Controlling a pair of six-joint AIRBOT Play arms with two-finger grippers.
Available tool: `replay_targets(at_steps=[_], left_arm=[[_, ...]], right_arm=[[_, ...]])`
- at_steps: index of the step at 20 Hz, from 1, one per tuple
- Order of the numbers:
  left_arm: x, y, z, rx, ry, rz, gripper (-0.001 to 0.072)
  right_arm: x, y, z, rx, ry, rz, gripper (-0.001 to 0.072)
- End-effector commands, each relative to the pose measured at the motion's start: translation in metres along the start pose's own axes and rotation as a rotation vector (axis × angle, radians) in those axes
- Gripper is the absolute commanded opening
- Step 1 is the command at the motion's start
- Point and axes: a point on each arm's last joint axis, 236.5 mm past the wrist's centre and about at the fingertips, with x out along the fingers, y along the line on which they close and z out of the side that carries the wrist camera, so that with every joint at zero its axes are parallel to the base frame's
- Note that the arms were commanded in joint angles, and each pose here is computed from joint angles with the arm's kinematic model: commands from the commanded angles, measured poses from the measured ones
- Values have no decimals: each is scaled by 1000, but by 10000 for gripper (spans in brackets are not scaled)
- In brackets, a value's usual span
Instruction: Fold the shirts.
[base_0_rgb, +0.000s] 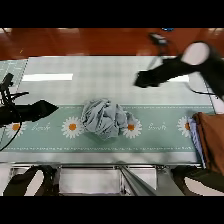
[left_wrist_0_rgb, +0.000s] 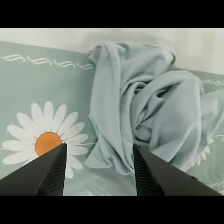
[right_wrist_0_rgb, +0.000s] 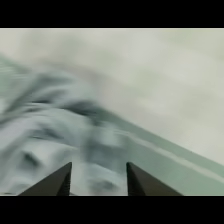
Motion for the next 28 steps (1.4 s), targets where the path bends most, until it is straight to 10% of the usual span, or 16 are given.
replay_targets(at_steps=[1, 13, 15, 16, 17, 28], left_arm=[[33, -1, -33, -96, 124, -120, 508], [147, -30, -52, -272, 369, -367, 505], [151, -36, -48, -206, 404, -363, 417], [150, -37, -56, -140, 456, -355, 110], [149, -37, -60, -75, 484, -344, 19], [143, -29, -51, -37, 484, -327, 19]], right_arm=[[-59, -129, -75, 284, -11, -265, 404], [28, -91, -238, 576, 100, 53, 394], [29, -89, -228, 595, 59, 73, 394], [29, -87, -218, 614, 23, 96, 394], [30, -82, -208, 617, -10, 119, 394], [135, -6, -191, 429, 212, 187, 394]])
